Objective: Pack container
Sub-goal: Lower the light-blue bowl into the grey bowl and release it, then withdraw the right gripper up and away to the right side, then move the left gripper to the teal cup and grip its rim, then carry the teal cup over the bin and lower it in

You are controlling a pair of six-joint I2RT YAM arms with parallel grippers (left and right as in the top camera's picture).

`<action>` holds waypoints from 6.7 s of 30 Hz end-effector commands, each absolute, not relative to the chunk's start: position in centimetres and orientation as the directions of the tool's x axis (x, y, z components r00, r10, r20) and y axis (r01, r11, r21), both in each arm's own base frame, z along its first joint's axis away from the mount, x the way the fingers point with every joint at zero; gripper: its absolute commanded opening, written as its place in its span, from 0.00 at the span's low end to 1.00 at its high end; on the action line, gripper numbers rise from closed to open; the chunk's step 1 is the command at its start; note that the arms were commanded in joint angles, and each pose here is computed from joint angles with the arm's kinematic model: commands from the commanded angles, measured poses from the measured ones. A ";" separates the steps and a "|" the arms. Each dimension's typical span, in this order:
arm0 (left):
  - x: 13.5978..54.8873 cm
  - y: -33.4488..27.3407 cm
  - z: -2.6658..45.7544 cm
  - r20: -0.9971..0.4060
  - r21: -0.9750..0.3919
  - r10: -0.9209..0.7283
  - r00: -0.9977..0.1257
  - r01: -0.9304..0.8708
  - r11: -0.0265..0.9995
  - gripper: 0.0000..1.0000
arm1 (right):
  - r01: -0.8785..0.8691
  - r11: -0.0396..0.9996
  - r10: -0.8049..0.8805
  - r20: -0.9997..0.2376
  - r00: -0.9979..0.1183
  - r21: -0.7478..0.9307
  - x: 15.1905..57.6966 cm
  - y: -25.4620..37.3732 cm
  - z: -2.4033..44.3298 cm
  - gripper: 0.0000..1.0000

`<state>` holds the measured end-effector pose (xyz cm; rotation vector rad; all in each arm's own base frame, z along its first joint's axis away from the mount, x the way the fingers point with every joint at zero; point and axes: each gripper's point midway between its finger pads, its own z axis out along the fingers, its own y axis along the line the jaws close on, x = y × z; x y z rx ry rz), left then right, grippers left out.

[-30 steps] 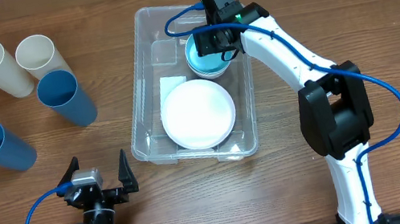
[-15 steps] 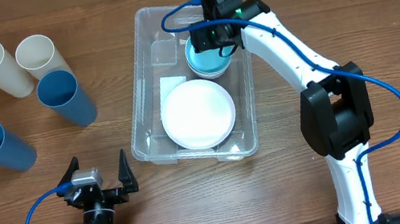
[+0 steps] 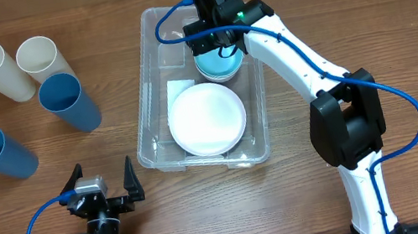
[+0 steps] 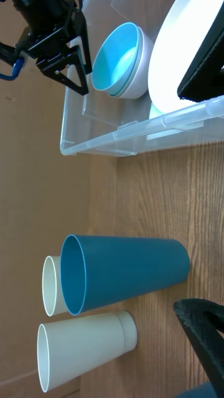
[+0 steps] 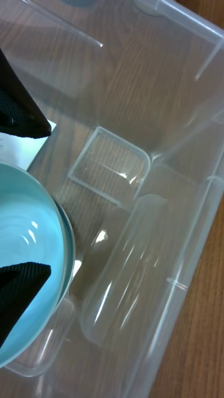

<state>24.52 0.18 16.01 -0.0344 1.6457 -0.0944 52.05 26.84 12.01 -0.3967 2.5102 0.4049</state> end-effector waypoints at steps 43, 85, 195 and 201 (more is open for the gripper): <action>24.5 0.4 16.0 -0.995 -0.069 -0.067 -0.072 0.024 0.997 1.00 | -0.400 0.899 -0.232 -0.581 -0.781 0.180 52.0 26.9 19.3 0.72; 24.5 0.5 16.4 -0.996 -0.068 -0.067 -0.056 0.024 0.997 1.00 | 0.650 0.712 0.694 -0.411 -0.591 0.267 48.0 -11.2 27.6 1.00; 44.6 -15.0 36.7 -0.743 0.223 0.397 -0.539 0.360 0.906 0.04 | 0.725 0.610 0.784 -0.379 -0.493 0.320 46.2 -17.5 27.7 1.00; 48.4 -17.4 29.6 -0.659 0.212 0.441 -0.609 0.412 0.886 0.04 | 0.725 0.610 0.784 -0.379 -0.493 0.320 46.2 -17.5 27.7 1.00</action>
